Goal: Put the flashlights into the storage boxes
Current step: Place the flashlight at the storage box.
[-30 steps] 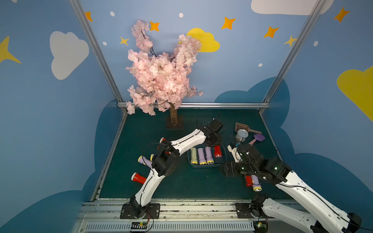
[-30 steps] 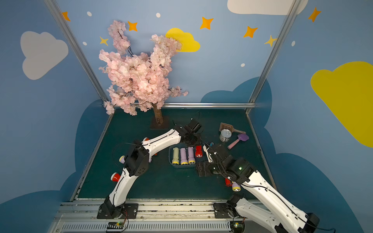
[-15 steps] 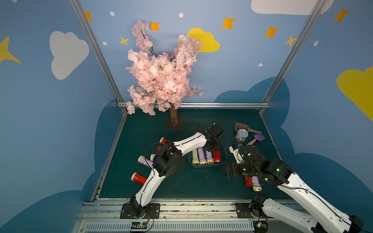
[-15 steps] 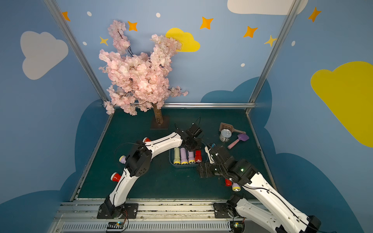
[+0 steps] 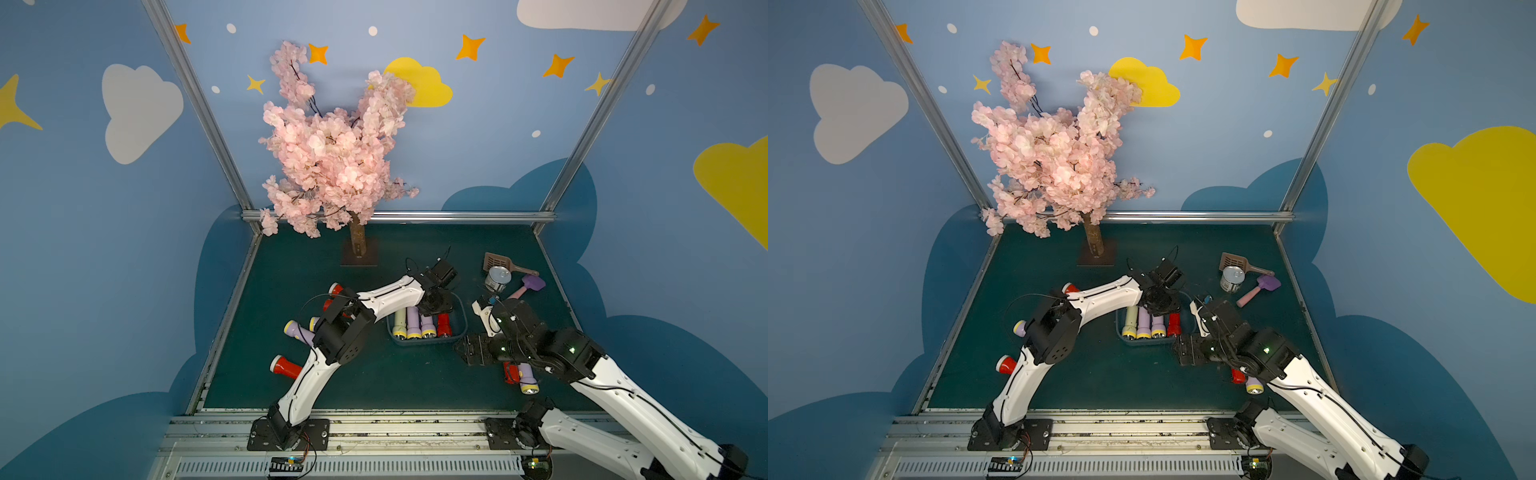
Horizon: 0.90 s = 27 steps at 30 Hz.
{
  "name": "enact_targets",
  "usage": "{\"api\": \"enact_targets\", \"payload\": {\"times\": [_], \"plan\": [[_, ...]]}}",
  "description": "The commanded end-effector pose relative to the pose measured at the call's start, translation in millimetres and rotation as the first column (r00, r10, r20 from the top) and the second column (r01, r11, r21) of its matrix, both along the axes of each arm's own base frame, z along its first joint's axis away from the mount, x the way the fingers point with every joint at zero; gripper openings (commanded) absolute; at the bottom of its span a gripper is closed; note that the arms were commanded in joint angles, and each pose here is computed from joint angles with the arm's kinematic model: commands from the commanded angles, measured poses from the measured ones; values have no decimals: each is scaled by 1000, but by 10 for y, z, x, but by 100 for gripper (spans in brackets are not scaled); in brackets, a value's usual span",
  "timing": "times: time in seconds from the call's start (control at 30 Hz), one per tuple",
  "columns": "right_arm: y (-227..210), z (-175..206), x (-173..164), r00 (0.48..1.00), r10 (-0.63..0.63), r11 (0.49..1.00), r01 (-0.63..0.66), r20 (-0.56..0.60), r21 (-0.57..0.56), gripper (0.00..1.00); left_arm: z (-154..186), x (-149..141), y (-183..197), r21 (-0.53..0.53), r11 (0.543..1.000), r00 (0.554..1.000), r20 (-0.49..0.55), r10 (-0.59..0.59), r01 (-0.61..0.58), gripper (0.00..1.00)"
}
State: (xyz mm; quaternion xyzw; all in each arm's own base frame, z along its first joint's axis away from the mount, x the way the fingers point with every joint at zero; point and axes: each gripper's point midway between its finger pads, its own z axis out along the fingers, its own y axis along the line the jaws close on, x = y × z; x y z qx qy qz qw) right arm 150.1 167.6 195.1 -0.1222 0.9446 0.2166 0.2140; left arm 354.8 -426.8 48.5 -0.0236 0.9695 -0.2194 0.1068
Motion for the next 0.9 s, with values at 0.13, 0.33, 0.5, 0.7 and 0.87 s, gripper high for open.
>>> {"api": "enact_targets", "payload": {"times": [0.13,0.33,0.5,0.7,0.87], "plan": [[-15,75,-3,1000,-8,1000,8,7,5,91,410,5,3,-43,999,998,64,-16,18,52],[-2,116,1,1000,-4,1000,4,13,9,92,621,-48,0,-69,997,995,91,-28,34,53],[1,124,9,1000,-4,1000,4,19,8,91,836,-108,30,-78,996,990,136,-39,50,54],[43,185,23,999,9,1000,-10,34,18,91,1071,-208,229,-87,995,982,188,-21,38,56],[187,194,56,998,45,999,-46,37,28,91,1194,-367,729,-15,999,969,245,37,-35,60]]}}
